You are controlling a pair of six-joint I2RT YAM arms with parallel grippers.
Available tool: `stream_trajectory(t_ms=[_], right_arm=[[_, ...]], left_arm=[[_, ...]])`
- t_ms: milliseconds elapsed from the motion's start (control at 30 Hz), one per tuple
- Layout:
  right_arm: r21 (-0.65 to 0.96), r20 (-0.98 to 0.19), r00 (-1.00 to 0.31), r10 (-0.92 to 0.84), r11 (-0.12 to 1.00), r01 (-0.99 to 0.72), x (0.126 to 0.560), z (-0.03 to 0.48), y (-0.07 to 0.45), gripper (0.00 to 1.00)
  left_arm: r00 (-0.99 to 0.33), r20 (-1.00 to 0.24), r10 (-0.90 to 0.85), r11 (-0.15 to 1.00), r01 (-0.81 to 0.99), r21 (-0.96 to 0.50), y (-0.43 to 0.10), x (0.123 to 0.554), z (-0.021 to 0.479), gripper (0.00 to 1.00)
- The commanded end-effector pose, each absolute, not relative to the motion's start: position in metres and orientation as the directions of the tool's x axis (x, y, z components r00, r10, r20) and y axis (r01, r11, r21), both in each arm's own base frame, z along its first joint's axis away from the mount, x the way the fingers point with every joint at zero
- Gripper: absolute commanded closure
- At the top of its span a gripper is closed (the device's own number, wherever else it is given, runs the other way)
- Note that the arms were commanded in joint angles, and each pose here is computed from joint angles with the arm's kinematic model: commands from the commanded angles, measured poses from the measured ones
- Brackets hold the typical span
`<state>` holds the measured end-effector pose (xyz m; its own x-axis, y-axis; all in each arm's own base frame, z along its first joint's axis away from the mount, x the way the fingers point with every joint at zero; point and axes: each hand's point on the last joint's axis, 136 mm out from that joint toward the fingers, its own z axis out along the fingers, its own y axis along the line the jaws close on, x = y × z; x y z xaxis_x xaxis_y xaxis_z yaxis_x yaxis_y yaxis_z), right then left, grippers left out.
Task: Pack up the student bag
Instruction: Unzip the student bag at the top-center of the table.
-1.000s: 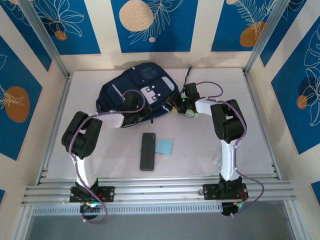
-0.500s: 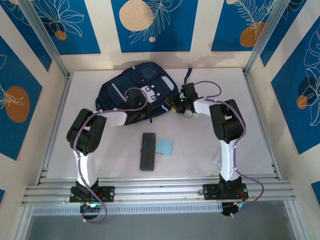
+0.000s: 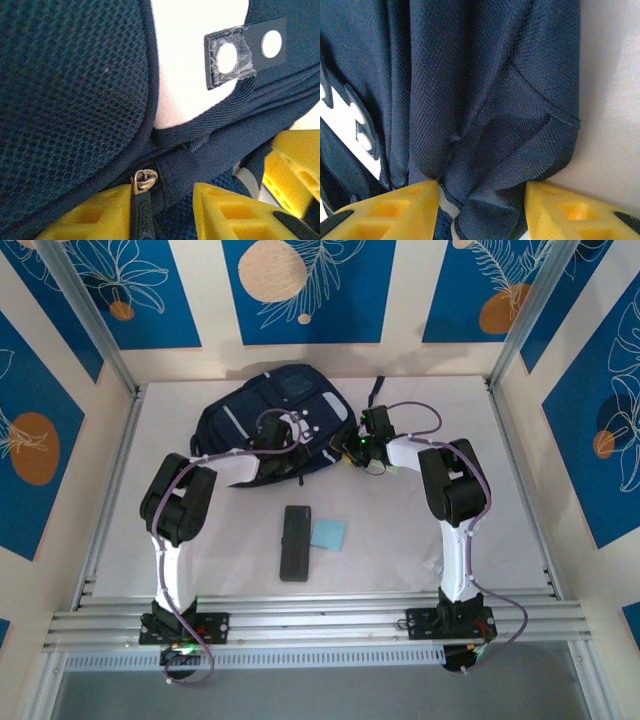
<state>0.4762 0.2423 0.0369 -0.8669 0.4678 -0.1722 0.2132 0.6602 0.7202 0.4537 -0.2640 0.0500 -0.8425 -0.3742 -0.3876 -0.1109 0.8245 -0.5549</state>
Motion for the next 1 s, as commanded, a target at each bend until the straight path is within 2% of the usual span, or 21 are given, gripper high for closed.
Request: stream_trajectory(t_ms=[0,333,533,633,800,967], right_arm=[[0.716,-0.086,-0.922,0.378,0.667,0.207,0.446,0.022,0.273,0.51],[0.718,-0.106,-0.914,0.390,0.667,0.201,0.452,0.030,0.271,0.52],[0.698,-0.119,-0.905,0.409,0.682,0.217,0.456,0.029,0.266,0.51],[0.675,-0.127,-0.898,0.422,0.700,0.233,0.457,0.027,0.261,0.51],[0.649,-0.142,-0.895,0.424,0.722,0.239,0.458,0.025,0.256,0.51],[0.635,-0.156,-0.895,0.417,0.737,0.233,0.459,0.026,0.254,0.51]], left_arm=[[-0.868,-0.442,-0.227,0.928,-0.055,-0.368,-0.250,0.458,0.031,0.65],[-0.921,-0.384,-0.061,0.992,-0.014,-0.126,-0.225,0.439,0.008,0.71],[-0.945,-0.327,-0.017,0.996,0.011,-0.085,-0.222,0.430,-0.008,0.98],[-0.942,-0.335,-0.008,0.993,0.032,-0.113,-0.227,0.431,0.005,1.00],[-0.934,-0.353,0.049,0.976,0.119,-0.181,-0.243,0.433,0.058,1.00],[-0.930,-0.342,0.134,0.966,0.199,-0.164,-0.241,0.427,0.097,1.00]])
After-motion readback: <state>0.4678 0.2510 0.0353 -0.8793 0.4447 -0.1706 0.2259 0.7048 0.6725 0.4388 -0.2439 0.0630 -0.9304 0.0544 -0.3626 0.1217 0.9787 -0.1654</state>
